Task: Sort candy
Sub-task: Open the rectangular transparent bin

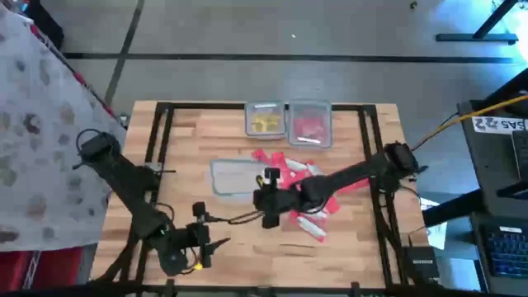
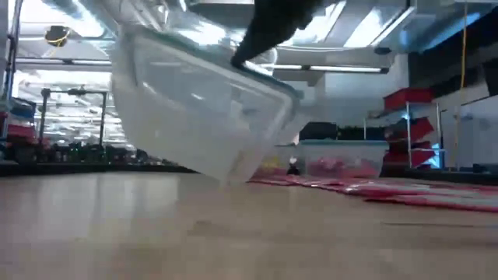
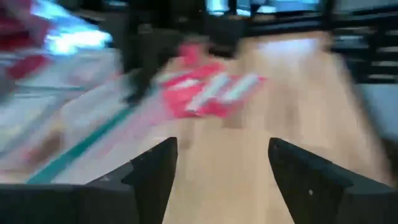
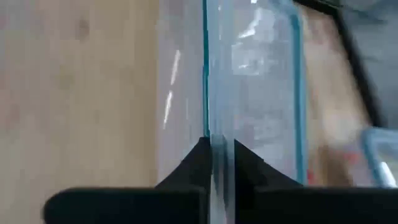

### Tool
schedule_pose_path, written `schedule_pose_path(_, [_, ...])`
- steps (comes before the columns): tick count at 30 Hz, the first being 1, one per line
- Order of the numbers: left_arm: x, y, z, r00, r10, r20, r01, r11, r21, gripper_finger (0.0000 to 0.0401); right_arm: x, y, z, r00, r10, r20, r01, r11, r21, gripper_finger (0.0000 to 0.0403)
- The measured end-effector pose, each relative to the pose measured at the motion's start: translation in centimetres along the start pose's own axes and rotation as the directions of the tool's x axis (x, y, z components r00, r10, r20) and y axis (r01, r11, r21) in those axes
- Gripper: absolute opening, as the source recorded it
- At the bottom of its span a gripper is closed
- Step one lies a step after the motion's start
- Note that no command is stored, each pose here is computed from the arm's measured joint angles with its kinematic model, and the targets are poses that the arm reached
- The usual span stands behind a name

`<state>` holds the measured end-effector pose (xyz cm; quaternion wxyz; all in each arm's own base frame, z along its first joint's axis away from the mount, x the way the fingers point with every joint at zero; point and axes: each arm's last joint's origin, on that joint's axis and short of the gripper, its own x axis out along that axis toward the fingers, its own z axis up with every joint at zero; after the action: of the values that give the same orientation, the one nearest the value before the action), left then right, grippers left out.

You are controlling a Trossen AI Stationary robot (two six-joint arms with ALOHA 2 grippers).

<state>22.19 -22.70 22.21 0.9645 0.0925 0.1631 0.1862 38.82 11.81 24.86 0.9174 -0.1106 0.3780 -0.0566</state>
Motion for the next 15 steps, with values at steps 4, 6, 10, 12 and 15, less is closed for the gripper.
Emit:
schedule_pose_path(4, [1.9, -1.0, -2.1, 0.993, 0.119, 0.016, -0.120, 0.991, 0.062, 0.0238, 0.1, -0.1, 0.3, 1.000, 0.001, 0.029, -0.001, 1.000, 0.018, 0.0005])
schedule_pose_path(6, [2.9, -1.4, -3.0, 0.985, 0.173, 0.024, -0.174, 0.982, 0.078, 0.0236, 0.1, -0.1, 0.4, 0.999, 0.012, 0.040, -0.013, 1.000, 0.024, 0.0005])
schedule_pose_path(10, [4.6, -1.6, -4.4, 0.969, 0.245, 0.027, -0.247, 0.966, 0.074, 0.0204, 0.0, 0.0, 0.4, 0.999, 0.026, 0.038, -0.028, 0.999, 0.043, 0.0005])
schedule_pose_path(12, [5.2, -1.6, -4.8, 0.964, 0.264, 0.024, -0.265, 0.963, 0.059, 0.0164, 0.0, 0.0, 0.4, 0.998, 0.045, 0.034, -0.046, 0.998, 0.041, 0.0005])
schedule_pose_path(15, [5.6, -1.6, -5.2, 0.962, 0.274, 0.019, -0.274, 0.960, 0.061, 0.0091, 0.0, 0.1, 0.4, 0.996, 0.088, 0.033, -0.089, 0.995, 0.042, 0.0005])
